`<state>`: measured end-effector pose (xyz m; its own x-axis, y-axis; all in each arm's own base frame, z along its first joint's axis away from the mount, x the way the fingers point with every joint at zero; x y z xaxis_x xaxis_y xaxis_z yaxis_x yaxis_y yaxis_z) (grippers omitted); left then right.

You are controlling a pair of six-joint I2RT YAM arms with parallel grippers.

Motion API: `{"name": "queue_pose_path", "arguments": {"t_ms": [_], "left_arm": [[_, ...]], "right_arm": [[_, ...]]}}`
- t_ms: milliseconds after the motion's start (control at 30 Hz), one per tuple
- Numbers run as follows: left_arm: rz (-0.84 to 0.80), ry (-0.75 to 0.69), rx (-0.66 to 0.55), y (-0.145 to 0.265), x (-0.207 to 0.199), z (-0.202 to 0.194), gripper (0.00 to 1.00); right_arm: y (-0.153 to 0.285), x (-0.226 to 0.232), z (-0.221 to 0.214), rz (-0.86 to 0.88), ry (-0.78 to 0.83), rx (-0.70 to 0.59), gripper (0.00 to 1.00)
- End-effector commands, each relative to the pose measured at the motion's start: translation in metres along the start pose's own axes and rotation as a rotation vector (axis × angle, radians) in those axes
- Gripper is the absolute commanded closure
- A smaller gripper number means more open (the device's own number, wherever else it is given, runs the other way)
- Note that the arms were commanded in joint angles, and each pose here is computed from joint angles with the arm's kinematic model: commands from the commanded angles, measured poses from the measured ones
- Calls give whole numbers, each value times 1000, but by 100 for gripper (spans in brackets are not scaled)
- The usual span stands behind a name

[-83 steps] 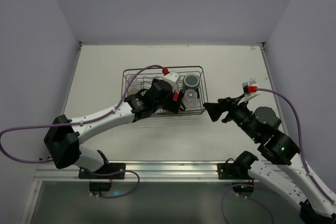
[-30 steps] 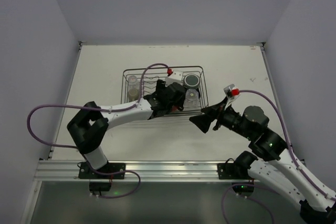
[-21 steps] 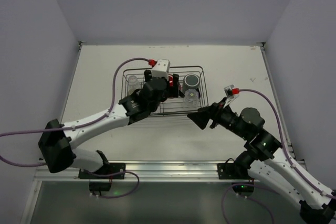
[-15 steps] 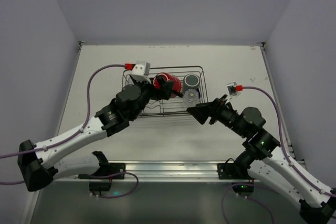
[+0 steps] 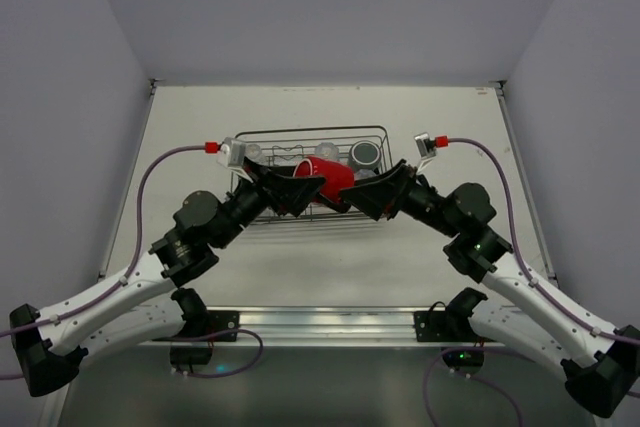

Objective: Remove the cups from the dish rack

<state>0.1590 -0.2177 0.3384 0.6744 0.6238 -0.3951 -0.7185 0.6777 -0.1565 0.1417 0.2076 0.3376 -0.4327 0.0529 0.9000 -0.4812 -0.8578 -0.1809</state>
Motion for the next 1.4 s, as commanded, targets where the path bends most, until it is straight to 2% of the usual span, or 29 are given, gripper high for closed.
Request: {"name": "queue_pose_path", "arguments": {"t_ms": [0, 100, 167, 200, 367, 400, 467, 533, 600, 633, 667, 700, 733, 800, 833, 900, 933, 1100, 1133, 1200, 1233, 1267, 1367], "left_arm": [[-173, 93, -187, 6, -25, 37, 88], [-206, 102, -194, 7, -28, 35, 88], [-229, 113, -215, 9, -29, 35, 88], [-238, 122, -217, 11, -29, 32, 88], [-290, 179, -304, 18, -31, 35, 86], [-294, 180, -297, 16, -31, 32, 85], [-314, 181, -291, 15, -33, 32, 85], [-328, 173, -272, 12, -35, 28, 84], [-322, 164, -268, 13, -33, 27, 81], [-308, 157, -256, 14, -32, 26, 76], [-295, 142, -259, 14, -30, 26, 73], [-294, 135, -268, 17, -31, 30, 68], [-282, 124, -250, 18, -29, 28, 45], [-225, 82, -259, 21, -26, 39, 17], [-176, 58, -202, 21, -20, 32, 1], [-101, 10, -226, 27, -14, 45, 0], [-55, -13, -180, 28, -8, 40, 0], [94, -118, -170, 43, 8, 53, 0], [147, -141, -130, 46, 15, 48, 0], [187, -210, -84, 50, 21, 48, 0], [252, -246, 12, 54, 31, 34, 0], [283, -274, 56, 54, 35, 32, 0], [344, -354, 268, 59, 51, -2, 0]], "right_arm": [[-4, 34, 4, 178, -31, 41, 12], [-5, 40, 4, 228, -48, 39, 19], [-6, 40, 5, 249, -60, 25, 27], [-5, 45, 7, 289, -69, 10, 40], [-6, 41, 10, 357, -147, -53, 75], [-5, 47, 12, 400, -156, -59, 77], [-10, 48, 12, 415, -162, -40, 72], [-16, 49, 14, 415, -171, -26, 71], [-18, 53, 16, 428, -174, -28, 83], [-18, 53, 17, 427, -179, -36, 96], [-18, 55, 18, 431, -179, -45, 100], [-19, 55, 19, 419, -176, -52, 100], [-18, 55, 21, 416, -171, -65, 100], [-15, 53, 24, 388, -151, -107, 100], [-13, 53, 25, 374, -141, -113, 100], [-10, 51, 28, 330, -109, -127, 100], [-9, 51, 30, 321, -101, -131, 100], [2, 38, 49, 218, -54, -178, 100], [4, 43, 55, 205, -29, -180, 100], [8, 18, 74, -13, 45, -230, 100], [9, 28, 89, -69, 100, -275, 100], [16, 1, 103, -275, 176, -338, 100], [27, -25, 143, -584, 316, -458, 100]]}}
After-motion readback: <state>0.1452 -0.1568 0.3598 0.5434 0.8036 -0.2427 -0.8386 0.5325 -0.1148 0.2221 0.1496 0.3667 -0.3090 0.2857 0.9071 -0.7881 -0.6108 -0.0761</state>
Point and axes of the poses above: each gripper's point midway between its finger pads, its own y axis back along the fingers, its own x axis along the line the jaws close on, z = x × y, the point moved 7 cm from there along y, back along the fingers, and after that the axes turned 15 degrees about -y, right-handed, at the moved point
